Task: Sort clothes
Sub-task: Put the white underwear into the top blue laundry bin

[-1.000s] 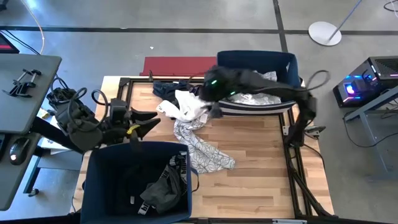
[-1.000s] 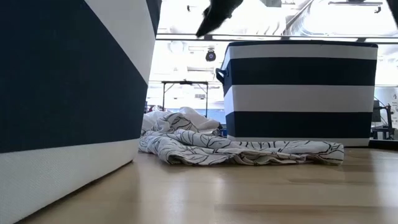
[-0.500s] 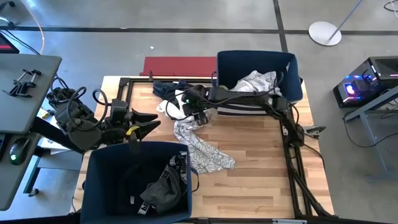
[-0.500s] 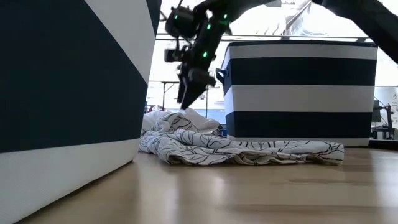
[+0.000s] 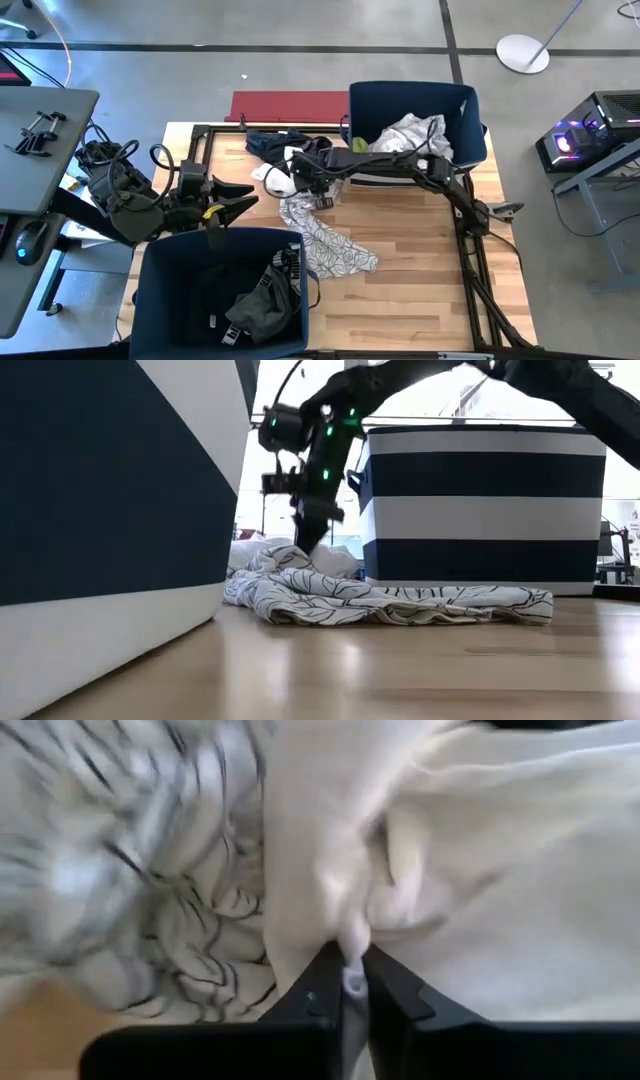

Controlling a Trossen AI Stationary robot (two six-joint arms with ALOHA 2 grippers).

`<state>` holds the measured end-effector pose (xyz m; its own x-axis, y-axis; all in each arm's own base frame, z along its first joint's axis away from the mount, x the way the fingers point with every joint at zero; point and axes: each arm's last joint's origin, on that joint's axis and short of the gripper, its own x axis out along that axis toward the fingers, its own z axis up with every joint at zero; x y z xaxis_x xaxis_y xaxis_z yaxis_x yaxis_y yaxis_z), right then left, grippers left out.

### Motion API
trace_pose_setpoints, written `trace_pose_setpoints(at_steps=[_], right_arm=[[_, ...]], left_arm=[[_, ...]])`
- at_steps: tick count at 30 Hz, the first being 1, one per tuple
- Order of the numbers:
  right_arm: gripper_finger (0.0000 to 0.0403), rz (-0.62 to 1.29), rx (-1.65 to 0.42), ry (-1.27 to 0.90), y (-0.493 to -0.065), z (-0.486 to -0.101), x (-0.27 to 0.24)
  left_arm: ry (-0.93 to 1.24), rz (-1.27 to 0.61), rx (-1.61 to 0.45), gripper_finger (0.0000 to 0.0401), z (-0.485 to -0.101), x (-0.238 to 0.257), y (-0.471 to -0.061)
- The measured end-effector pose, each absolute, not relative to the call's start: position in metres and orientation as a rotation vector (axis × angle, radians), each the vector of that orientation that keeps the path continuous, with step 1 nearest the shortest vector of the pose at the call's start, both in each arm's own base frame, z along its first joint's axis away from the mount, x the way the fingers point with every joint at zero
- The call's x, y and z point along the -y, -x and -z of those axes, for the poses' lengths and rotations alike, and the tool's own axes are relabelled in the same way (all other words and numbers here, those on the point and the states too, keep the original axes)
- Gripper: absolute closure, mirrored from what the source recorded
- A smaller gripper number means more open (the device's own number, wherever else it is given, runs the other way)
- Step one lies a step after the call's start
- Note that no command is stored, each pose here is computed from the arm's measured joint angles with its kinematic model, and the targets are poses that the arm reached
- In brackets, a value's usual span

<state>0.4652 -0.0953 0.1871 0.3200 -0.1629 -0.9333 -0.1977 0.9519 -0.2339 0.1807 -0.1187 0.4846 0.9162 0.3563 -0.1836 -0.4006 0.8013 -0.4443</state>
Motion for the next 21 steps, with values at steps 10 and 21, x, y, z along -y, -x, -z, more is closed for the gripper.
trace_pose_setpoints(at_steps=[10, 21], right_arm=[[0.0395, 0.103, -0.890, 0.247, -0.417, -0.334, 0.068], [0.0397, 0.627, -0.283, 0.346, -0.274, -0.511, 0.060]], left_arm=[[0.462, -0.405, -0.099, 0.0263, -0.485, 0.119, -0.181], [0.439, -0.417, -0.095, 0.0263, -0.485, 0.118, -0.181]])
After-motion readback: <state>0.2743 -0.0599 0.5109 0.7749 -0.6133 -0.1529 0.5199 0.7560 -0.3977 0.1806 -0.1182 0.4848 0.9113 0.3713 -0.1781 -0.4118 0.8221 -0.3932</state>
